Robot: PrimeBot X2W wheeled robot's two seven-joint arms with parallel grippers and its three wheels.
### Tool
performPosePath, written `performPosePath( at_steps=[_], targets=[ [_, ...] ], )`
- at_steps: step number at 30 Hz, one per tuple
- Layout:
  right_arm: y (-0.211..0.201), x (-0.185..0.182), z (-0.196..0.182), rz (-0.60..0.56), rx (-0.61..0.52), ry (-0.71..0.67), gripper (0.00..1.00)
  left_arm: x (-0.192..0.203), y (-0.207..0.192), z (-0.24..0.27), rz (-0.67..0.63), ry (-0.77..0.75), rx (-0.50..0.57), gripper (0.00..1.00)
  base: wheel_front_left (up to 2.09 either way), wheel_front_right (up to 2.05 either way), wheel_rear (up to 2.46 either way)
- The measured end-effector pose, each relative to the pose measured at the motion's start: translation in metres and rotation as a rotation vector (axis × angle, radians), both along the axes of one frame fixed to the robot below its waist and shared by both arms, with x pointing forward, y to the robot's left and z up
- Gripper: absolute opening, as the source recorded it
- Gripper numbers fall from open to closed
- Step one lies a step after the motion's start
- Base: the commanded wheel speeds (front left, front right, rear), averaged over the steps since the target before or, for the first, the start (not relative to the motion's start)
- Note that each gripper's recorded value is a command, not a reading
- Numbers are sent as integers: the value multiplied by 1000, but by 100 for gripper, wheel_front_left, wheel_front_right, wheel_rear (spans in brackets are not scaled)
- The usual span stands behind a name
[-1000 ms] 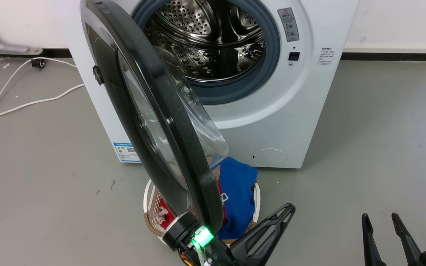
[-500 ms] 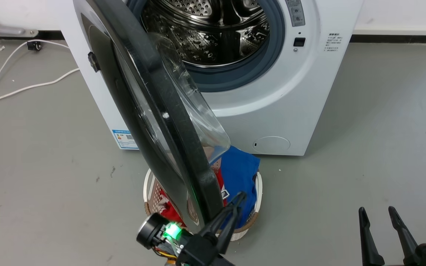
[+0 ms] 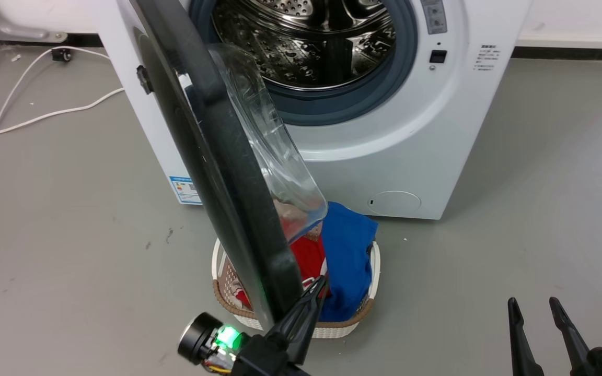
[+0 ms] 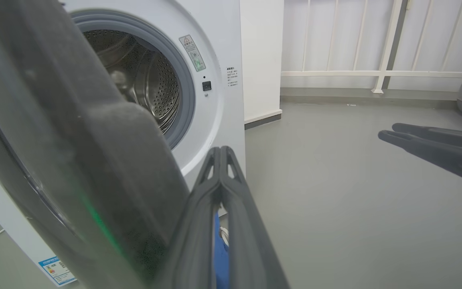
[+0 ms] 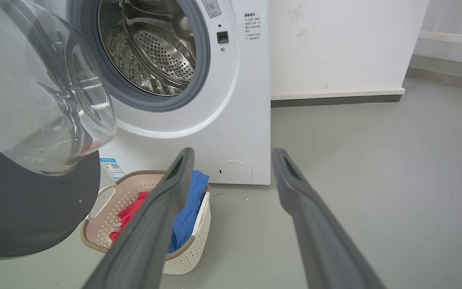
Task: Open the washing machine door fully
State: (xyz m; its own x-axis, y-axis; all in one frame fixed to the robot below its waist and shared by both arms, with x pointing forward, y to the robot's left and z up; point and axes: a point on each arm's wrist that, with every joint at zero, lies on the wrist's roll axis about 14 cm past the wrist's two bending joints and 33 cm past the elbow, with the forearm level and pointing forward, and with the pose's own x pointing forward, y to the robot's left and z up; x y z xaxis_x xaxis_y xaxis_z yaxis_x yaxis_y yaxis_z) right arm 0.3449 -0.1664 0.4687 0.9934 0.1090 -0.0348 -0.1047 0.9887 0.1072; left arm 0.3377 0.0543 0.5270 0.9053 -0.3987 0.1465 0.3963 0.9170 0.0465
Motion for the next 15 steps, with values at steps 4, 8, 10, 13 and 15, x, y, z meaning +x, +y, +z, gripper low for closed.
performPosePath(
  at_steps=[4,8,10,13,15],
  targets=[
    [9,3,-2,28,7,8,100,-4,30,-7,107,17,19,0,0,0,0],
    [15,6,-5,47,11,15,100,-10,49,-10,170,25,26,0,0,0,0],
    [17,6,-7,55,11,21,100,-13,58,-11,203,32,28,0,0,0,0],
    [20,8,-8,64,12,24,100,-18,77,-16,272,46,41,0,0,0,0],
    [22,10,-9,70,12,28,100,-20,94,-19,332,56,50,0,0,0,0]
  ],
)
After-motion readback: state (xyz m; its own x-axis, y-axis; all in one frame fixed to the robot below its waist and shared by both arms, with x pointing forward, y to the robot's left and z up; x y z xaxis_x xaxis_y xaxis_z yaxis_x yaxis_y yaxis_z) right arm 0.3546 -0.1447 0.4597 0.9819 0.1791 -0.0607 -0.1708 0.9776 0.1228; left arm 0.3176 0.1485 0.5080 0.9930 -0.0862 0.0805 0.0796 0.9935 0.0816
